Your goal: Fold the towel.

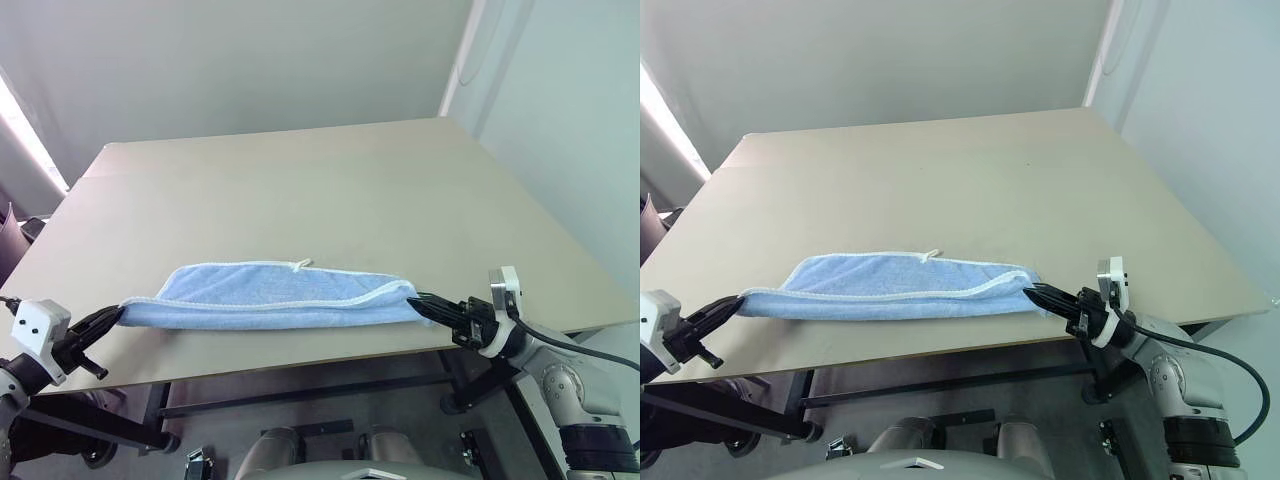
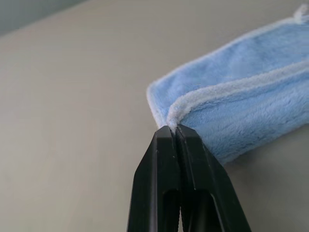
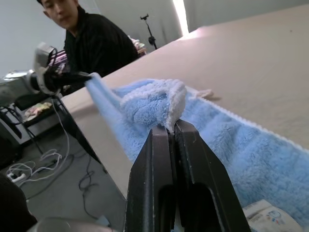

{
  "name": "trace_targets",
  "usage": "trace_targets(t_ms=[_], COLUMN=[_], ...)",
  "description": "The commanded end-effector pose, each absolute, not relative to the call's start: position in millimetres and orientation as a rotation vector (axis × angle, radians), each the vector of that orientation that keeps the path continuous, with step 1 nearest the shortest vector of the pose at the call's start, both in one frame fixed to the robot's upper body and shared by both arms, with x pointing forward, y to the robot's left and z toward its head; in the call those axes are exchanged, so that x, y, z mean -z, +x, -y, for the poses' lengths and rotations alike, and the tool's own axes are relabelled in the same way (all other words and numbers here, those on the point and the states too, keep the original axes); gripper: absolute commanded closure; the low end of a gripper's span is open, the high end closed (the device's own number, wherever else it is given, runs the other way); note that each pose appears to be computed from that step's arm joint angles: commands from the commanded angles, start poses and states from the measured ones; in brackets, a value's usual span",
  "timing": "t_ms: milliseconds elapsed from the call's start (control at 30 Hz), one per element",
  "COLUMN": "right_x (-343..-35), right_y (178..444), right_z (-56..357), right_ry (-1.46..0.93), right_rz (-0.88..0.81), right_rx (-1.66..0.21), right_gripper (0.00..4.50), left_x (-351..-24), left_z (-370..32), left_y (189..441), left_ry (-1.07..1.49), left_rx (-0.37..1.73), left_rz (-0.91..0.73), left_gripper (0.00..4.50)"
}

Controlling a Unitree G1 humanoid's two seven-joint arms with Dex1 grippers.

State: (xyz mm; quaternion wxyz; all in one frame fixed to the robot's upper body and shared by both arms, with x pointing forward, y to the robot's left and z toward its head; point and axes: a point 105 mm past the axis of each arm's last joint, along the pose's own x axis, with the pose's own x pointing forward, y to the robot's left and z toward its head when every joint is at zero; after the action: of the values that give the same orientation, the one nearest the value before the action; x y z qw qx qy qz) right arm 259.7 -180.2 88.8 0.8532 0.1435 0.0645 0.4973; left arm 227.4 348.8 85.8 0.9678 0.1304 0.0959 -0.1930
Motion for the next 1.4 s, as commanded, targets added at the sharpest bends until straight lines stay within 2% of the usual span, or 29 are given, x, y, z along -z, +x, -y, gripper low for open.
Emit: trace_targets(t_ms=[33, 333, 433, 500, 633, 833, 900, 933, 1033, 1133, 1233, 1333, 1400], right_x=[-97, -62, -58, -59, -61, -67, -71, -74, -77, -83, -69, -71, -78], right_y=[283, 307, 312, 316, 324, 331, 340, 345, 352, 344, 329, 304, 297], right_z=[183, 187, 185, 184, 181, 187, 199, 205, 217, 213, 215, 217, 223], right_ry=[0.272, 0.220, 0.219, 0.234, 0.261, 0.273, 0.293, 0.309, 0.343, 0.360, 0.353, 0.431, 0.505], right_rz=[-0.117, -0.298, -0.299, -0.283, -0.262, -0.232, -0.214, -0.200, -0.211, -0.256, -0.486, -0.675, -0.729], right_rx=[-0.973, -0.845, -0.815, -0.795, -0.752, -0.692, -0.609, -0.563, -0.498, -0.574, -0.625, -0.719, -0.736], right_gripper=[4.50, 4.50, 4.50, 4.50, 3.41, 1.17, 0.47, 0.15, 0.15, 0.15, 0.15, 0.15, 0.15], left_x=[-105, -84, -84, -84, -84, -92, -98, -101, -109, -115, -122, -128, -128], left_z=[-349, -326, -320, -318, -319, -334, -341, -344, -348, -338, -319, -305, -297], left_y=[251, 299, 313, 321, 332, 332, 331, 331, 330, 325, 313, 303, 298], left_ry=[0.285, 0.293, 0.287, 0.284, 0.299, 0.296, 0.307, 0.313, 0.306, 0.244, 0.194, 0.173, 0.173], left_rx=[0.360, 0.443, 0.458, 0.453, 0.430, 0.358, 0.324, 0.299, 0.267, 0.346, 0.467, 0.533, 0.567], left_rz=[-0.106, -0.129, -0.116, -0.109, -0.100, -0.064, -0.039, -0.019, 0.018, 0.013, -0.009, -0.025, -0.047], left_gripper=[4.47, 4.47, 4.47, 4.02, 2.75, 0.50, 0.00, 0.00, 0.00, 0.00, 0.00, 0.00, 0.00])
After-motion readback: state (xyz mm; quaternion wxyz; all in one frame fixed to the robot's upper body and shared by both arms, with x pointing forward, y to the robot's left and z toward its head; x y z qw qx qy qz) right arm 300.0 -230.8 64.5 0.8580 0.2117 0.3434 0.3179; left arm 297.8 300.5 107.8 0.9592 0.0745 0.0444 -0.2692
